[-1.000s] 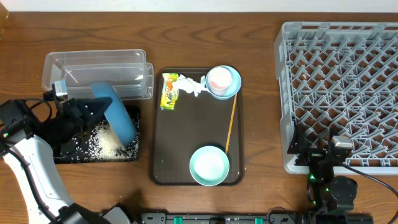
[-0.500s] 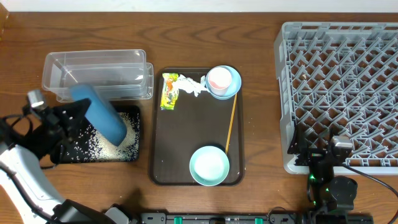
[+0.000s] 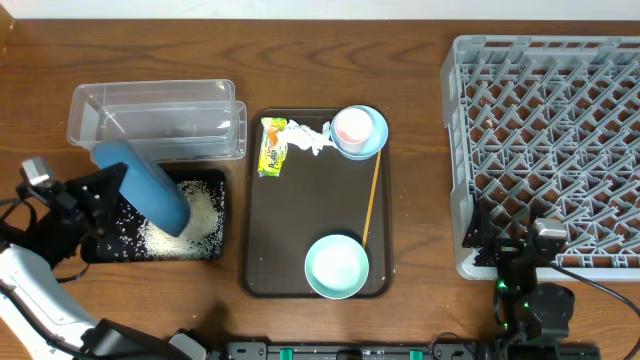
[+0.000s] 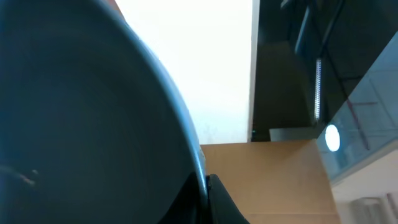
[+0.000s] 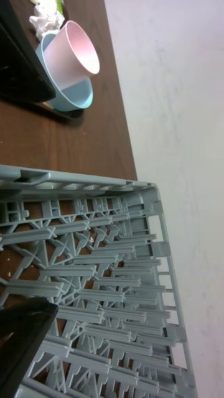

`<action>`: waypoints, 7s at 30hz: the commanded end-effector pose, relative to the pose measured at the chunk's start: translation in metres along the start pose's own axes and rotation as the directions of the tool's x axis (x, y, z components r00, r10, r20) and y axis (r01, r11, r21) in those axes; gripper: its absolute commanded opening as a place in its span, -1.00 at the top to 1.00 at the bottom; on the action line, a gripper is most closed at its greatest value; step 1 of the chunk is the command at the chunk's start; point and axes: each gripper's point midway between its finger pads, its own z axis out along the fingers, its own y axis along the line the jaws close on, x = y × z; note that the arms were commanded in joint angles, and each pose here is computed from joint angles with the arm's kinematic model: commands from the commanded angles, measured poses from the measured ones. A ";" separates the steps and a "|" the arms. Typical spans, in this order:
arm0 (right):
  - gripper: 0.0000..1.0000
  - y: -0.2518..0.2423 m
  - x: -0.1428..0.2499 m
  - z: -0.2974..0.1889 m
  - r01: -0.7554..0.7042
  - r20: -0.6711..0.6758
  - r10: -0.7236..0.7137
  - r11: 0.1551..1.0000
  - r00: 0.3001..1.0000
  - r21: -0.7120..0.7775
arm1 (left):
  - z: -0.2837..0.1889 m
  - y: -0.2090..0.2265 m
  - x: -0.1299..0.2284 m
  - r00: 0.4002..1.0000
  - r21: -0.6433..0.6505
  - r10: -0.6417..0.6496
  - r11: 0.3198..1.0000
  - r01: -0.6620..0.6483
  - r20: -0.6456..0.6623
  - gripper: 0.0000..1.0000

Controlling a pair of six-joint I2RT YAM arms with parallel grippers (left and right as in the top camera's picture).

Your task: Sort waste into correct bins and load items into the dishwasher rack

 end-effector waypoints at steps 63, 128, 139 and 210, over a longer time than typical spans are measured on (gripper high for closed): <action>-0.99 0.001 0.000 0.000 0.015 0.000 -0.015 1.000 1.000 -0.004 | 0.213 0.084 0.264 0.468 -0.380 0.282 0.316 -0.869 -0.837 0.88; -0.98 0.020 0.000 -0.001 -0.079 -0.015 0.078 0.990 0.997 -0.113 | -0.065 0.008 0.028 0.943 -0.962 0.293 0.259 0.082 0.160 -0.77; -0.38 0.121 -0.001 -0.048 -0.771 -0.554 0.539 0.486 0.635 -0.411 | -0.063 0.003 0.017 0.925 -0.958 0.338 0.273 0.083 0.176 -0.82; 0.24 0.390 0.215 0.014 0.232 -0.614 -0.771 0.636 0.168 -0.736 | -0.064 0.004 0.016 0.924 -0.961 0.340 0.263 0.086 0.176 -0.84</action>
